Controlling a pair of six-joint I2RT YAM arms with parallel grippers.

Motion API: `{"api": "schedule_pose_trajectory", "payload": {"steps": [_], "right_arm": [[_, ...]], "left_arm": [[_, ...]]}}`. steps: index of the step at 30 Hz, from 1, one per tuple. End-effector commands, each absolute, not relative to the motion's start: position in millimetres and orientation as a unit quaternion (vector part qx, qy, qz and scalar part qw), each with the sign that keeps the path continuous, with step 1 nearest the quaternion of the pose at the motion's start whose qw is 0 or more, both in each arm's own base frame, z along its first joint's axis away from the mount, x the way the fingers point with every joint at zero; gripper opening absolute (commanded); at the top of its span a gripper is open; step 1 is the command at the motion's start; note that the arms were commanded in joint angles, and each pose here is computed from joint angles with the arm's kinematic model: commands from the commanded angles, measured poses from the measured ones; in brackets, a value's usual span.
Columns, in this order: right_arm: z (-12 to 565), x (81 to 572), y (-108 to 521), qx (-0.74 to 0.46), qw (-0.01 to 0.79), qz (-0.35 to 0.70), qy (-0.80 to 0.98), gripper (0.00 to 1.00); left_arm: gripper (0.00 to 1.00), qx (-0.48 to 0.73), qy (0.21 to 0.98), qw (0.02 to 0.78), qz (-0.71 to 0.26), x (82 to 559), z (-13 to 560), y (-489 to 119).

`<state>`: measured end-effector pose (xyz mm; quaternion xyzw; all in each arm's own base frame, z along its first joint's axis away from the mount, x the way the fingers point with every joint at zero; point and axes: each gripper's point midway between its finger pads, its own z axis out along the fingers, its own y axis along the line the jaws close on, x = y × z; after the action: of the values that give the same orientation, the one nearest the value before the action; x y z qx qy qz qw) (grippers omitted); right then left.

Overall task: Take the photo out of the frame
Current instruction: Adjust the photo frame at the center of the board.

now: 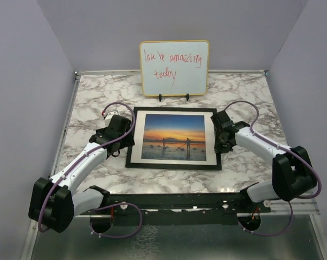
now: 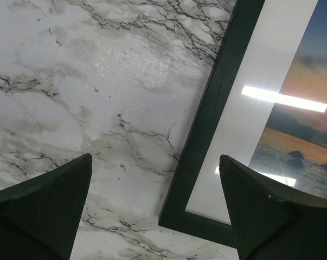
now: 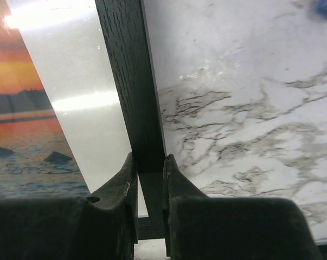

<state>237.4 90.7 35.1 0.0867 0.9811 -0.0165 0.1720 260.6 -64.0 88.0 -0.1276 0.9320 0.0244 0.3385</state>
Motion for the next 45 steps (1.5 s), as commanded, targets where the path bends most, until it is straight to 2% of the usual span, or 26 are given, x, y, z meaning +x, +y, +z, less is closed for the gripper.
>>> {"api": "schedule_pose_trajectory", "payload": {"steps": [1,4,16,19,21,25,27,30,32,41,45], "right_arm": [[60.8,247.8,51.3,0.106,0.201,-0.128,0.965,0.09],[62.4,253.0,48.2,0.089,0.202,-0.135,0.966,0.21],[35.7,257.1,61.8,0.039,0.14,-0.094,0.985,0.2],[36.0,259.6,56.2,0.044,0.136,-0.099,0.985,0.37],[43.9,263.0,52.7,0.042,0.141,-0.11,0.983,0.53],[74.1,271.8,58.8,0.065,0.164,-0.095,0.98,0.61],[91.3,277.3,79.5,0.079,0.186,-0.033,0.979,0.64],[116.2,283.5,135.6,0.086,0.227,0.138,0.96,0.64],[132.4,288.1,166.5,0.094,0.254,0.208,0.94,0.67],[138.0,269.3,294.2,0.048,0.288,0.202,0.935,0.67],[120.1,253.2,353.4,0.012,0.302,0.155,0.941,0.66]], "left_arm": [[0.99,-0.123,0.933,0.337,0.013,262.2,88.7,-67.8],[0.99,-0.125,0.932,0.34,0.015,262.6,89.4,-66.8],[0.99,-0.122,0.93,0.348,0.014,263.4,94.4,-66.3],[0.99,-0.118,0.93,0.348,0.011,263.0,95.9,-67.3],[0.99,-0.123,0.926,0.357,0.011,263.6,100.4,-65.4],[0.99,-0.135,0.915,0.38,0.008,264.0,112.0,-61.6],[0.99,-0.145,0.907,0.395,0.013,265.9,119.2,-56.9],[0.99,-0.174,0.892,0.415,0.043,274.0,136.2,-33.5],[0.99,-0.184,0.889,0.416,0.049,281.1,142.9,-17.9],[0.99,-0.233,0.895,0.379,0.044,286.5,121.4,15.3],[0.99,-0.256,0.881,0.394,0.062,282.7,129.9,28.5]]}}
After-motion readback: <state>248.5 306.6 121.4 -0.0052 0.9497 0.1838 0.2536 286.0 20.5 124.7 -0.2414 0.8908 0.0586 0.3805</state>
